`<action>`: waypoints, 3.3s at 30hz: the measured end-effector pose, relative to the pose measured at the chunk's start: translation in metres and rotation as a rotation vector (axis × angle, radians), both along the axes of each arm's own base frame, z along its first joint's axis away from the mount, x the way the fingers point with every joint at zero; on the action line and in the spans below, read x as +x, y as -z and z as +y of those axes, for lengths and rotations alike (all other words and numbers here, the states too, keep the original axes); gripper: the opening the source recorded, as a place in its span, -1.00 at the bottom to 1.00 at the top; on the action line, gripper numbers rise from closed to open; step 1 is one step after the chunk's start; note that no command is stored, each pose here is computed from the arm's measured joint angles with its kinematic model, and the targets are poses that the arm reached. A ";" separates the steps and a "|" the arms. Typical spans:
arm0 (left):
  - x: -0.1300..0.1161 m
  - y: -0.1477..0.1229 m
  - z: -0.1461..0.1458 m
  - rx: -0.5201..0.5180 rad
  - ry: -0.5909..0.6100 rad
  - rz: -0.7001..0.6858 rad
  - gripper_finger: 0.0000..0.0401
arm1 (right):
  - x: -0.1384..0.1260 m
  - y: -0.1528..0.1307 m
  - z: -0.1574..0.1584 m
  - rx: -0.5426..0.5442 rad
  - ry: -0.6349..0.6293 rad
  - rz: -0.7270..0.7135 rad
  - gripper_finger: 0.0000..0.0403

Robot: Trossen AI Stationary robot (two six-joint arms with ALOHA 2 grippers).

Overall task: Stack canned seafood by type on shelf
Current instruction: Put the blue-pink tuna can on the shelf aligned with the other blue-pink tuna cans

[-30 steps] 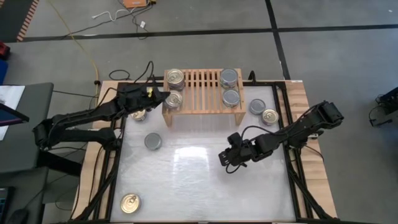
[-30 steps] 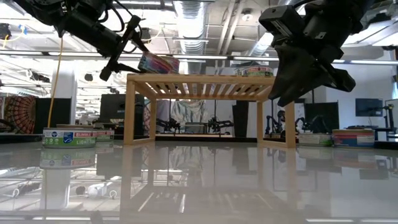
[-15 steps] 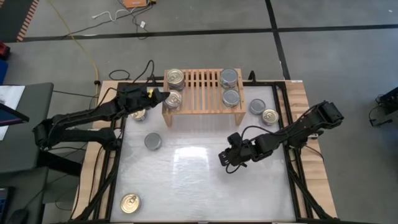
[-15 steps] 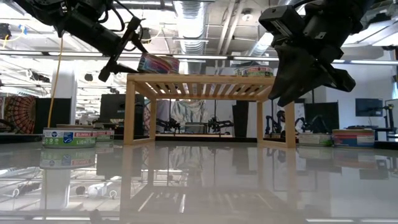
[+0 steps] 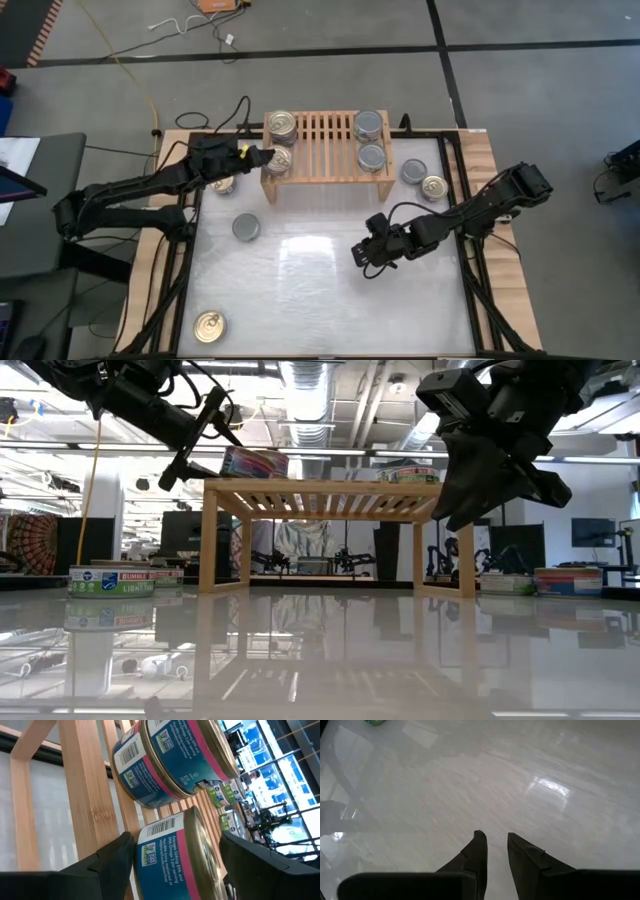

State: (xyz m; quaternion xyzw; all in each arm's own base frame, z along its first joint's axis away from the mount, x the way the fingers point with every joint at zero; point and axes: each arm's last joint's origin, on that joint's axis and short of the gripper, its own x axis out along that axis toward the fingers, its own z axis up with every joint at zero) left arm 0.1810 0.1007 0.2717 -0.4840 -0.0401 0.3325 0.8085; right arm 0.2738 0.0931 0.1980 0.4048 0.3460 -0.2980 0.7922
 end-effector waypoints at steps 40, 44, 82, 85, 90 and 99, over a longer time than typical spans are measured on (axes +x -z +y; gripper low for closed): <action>-0.047 -0.020 -0.014 0.241 -0.052 0.152 0.41 | 0.002 -0.001 0.001 0.010 0.002 -0.021 -0.49; -0.052 -0.013 -0.017 0.189 -0.058 0.222 0.41 | 0.002 -0.001 0.001 0.009 0.001 -0.021 -0.49; -0.015 0.016 -0.012 0.033 0.057 0.304 0.41 | 0.002 -0.001 0.000 0.013 0.007 -0.025 -0.49; -0.018 0.015 -0.013 0.014 0.005 0.304 0.41 | 0.002 -0.001 0.001 0.013 0.007 -0.025 -0.49; -0.027 0.006 -0.015 0.052 -0.062 0.275 0.41 | 0.001 -0.001 0.003 0.015 0.002 -0.026 -0.49; -0.027 -0.032 -0.039 0.166 0.061 0.204 0.41 | 0.000 -0.001 0.005 0.009 -0.013 -0.021 -0.49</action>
